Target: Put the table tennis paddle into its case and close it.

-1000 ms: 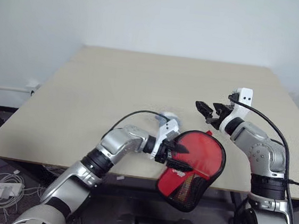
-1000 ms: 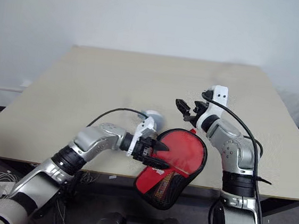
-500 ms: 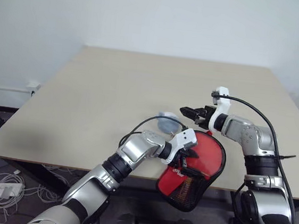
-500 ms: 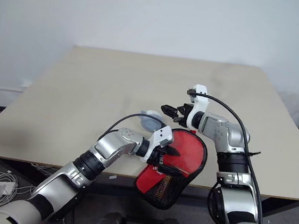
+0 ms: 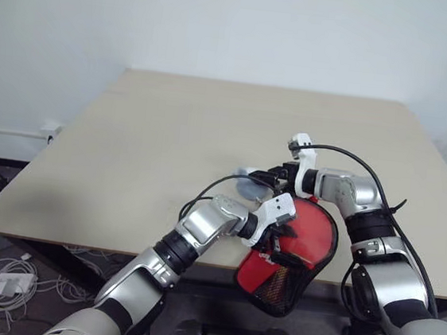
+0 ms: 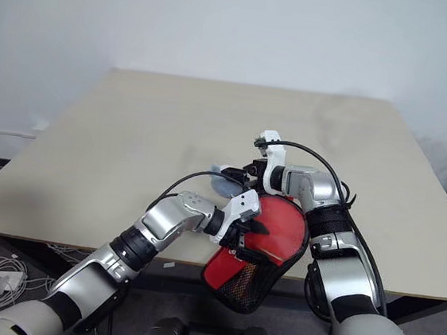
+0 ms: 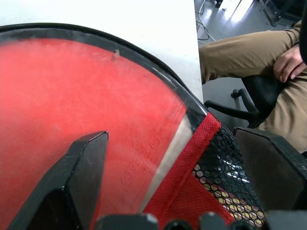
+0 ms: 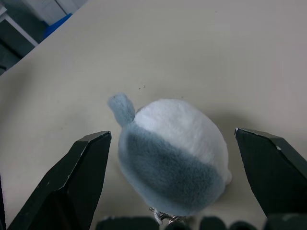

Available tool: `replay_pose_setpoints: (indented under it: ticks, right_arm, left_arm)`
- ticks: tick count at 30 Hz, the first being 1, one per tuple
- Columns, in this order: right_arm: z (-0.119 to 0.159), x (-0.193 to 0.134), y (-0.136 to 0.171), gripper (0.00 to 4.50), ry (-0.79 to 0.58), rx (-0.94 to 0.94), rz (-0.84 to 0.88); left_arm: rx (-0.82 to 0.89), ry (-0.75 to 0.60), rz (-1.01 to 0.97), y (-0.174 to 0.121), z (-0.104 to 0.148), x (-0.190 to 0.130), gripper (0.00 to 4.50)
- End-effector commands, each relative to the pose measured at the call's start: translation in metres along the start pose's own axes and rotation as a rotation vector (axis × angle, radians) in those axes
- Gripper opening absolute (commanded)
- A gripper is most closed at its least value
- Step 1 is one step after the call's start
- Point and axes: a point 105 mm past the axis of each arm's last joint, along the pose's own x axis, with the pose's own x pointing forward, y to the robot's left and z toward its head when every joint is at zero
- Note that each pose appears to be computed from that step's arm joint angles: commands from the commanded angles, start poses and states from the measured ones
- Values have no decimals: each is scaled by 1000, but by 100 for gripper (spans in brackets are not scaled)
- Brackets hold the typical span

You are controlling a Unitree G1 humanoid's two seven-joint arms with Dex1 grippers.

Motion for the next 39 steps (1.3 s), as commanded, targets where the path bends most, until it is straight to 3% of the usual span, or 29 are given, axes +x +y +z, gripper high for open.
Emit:
replay_pose_setpoints:
  ticks: [1, 7, 10, 19, 21, 23, 29, 35, 39]
  right_arm:
    - [-3, 10, 7, 450, 35, -39, 24]
    - [-15, 17, 4, 450, 99, -12, -1]
    - [-9, 19, -2, 450, 62, -16, -34]
    - [17, 19, -17, 148, -95, 48, -148]
    - [21, 18, -26, 90, -129, 79, -222]
    - [21, 17, -34, 59, -147, 108, -277]
    - [22, 13, -47, 59, -209, 162, -380]
    - [30, 4, -59, 59, -265, 86, -499]
    - [41, -16, -73, 59, -346, 89, -596]
  left_arm:
    - [-24, 38, 17, 0, -10, 2, 444]
    - [-36, 37, 37, 2, -12, -1, 444]
    - [-38, 36, 45, 3, -12, -2, 444]
    - [-88, 49, 61, 5, -16, -5, 450]
    - [-107, 51, 61, 5, -17, -6, 450]
    - [-119, 55, 58, 5, -18, -6, 450]
    - [-142, 61, 54, 4, -19, -6, 450]
    - [-209, 70, 53, 2, -22, -5, 450]
    - [-179, 121, 109, 9, -28, -4, 450]
